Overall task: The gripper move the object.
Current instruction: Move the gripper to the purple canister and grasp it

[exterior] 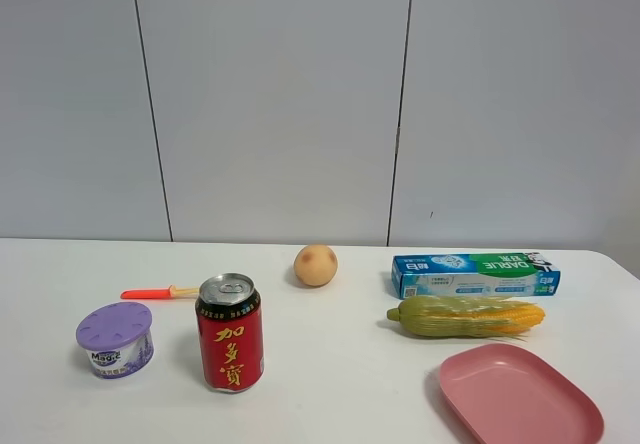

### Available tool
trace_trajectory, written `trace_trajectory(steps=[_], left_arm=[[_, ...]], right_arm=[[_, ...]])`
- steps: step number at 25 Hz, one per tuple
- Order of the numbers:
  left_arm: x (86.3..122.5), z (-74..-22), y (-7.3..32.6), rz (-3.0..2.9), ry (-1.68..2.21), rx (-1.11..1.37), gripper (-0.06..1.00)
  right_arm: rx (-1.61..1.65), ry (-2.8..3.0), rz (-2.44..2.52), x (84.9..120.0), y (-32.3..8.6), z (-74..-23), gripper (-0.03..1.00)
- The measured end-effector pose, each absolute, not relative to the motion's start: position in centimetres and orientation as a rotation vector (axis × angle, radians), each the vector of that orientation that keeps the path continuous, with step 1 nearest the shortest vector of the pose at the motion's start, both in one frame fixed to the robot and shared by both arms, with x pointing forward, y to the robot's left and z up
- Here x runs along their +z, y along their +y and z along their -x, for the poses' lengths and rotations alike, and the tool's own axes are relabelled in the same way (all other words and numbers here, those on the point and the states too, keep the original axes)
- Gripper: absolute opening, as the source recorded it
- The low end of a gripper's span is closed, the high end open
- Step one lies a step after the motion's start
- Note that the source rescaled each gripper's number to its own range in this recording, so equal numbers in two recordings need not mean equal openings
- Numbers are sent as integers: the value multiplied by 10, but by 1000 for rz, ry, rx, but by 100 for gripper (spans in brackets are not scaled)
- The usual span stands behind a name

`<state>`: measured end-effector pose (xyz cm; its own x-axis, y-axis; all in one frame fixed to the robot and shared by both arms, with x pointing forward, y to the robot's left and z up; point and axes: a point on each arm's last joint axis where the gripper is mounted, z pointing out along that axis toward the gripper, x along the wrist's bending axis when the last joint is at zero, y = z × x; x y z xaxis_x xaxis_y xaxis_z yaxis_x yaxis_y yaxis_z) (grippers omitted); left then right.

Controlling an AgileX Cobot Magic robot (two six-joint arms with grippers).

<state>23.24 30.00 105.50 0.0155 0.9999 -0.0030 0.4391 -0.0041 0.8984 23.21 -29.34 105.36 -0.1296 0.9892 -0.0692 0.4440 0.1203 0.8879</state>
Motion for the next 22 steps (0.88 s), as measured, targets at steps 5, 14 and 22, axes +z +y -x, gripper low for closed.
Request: trace_trajectory(steps=[5, 14, 22], left_arm=[[1055, -232, 300, -1543, 1522, 947, 100], [1055, -232, 300, -1543, 1522, 947, 100], [1055, -232, 300, -1544, 1523, 948, 100]], right_arm=[[957, 1678, -1411, 1054, -293, -232, 100], [957, 1678, -1411, 1054, -293, -232, 100], [957, 1678, -1411, 1054, -293, -232, 100]])
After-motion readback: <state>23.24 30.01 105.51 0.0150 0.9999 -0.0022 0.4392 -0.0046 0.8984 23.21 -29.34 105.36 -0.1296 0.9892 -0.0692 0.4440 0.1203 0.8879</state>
